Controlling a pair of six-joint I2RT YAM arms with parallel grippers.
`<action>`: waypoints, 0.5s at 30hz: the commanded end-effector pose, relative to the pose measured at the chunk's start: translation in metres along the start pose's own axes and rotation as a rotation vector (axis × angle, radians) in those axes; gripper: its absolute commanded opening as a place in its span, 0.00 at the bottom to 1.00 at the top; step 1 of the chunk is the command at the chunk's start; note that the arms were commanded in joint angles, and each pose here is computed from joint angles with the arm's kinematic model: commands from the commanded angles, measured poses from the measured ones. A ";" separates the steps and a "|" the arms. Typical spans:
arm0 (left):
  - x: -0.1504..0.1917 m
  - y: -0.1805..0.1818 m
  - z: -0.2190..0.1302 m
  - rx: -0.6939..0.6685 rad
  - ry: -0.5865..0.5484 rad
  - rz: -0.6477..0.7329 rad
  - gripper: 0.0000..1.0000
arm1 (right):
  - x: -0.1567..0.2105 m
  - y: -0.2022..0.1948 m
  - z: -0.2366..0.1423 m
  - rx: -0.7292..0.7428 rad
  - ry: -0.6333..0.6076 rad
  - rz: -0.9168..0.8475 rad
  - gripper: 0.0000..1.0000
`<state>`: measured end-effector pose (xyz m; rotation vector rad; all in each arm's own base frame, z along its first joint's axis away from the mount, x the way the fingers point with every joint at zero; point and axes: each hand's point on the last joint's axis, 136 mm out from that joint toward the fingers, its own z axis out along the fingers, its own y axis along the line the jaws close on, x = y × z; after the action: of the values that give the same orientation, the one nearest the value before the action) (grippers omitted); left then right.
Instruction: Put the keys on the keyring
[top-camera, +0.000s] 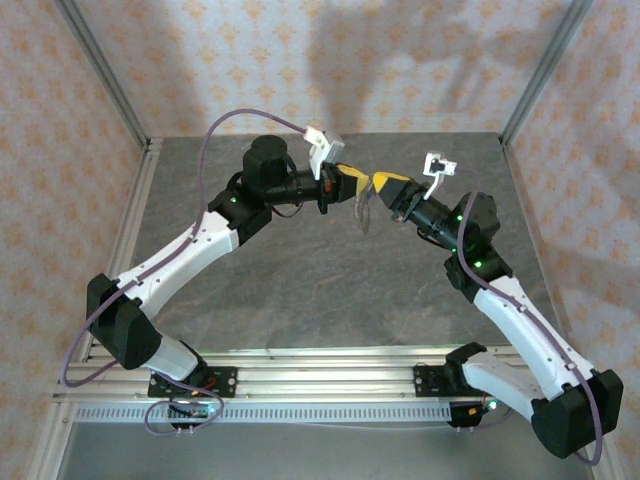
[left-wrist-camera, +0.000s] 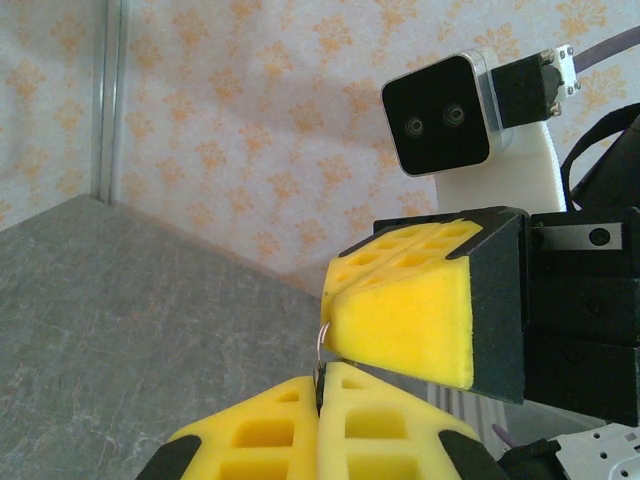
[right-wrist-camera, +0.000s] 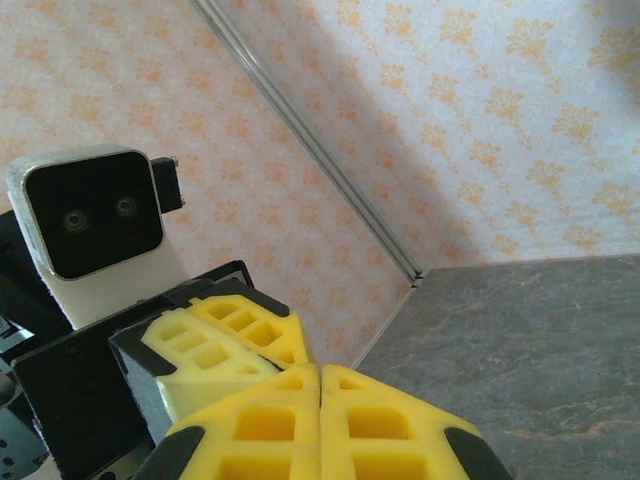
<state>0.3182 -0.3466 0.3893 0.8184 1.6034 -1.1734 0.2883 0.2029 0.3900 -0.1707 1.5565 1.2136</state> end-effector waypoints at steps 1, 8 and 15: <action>-0.027 -0.028 -0.006 0.064 -0.083 0.072 0.00 | 0.002 -0.013 0.002 0.047 0.003 -0.016 0.00; -0.032 -0.030 -0.013 0.045 -0.115 0.083 0.00 | 0.007 -0.029 -0.001 0.094 0.005 0.007 0.00; -0.034 -0.028 -0.016 0.023 -0.132 0.084 0.00 | 0.013 -0.030 -0.001 0.090 0.024 0.022 0.00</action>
<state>0.3106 -0.3470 0.3996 0.8107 1.5512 -1.1659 0.3035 0.1946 0.3599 -0.1007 1.6465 1.1607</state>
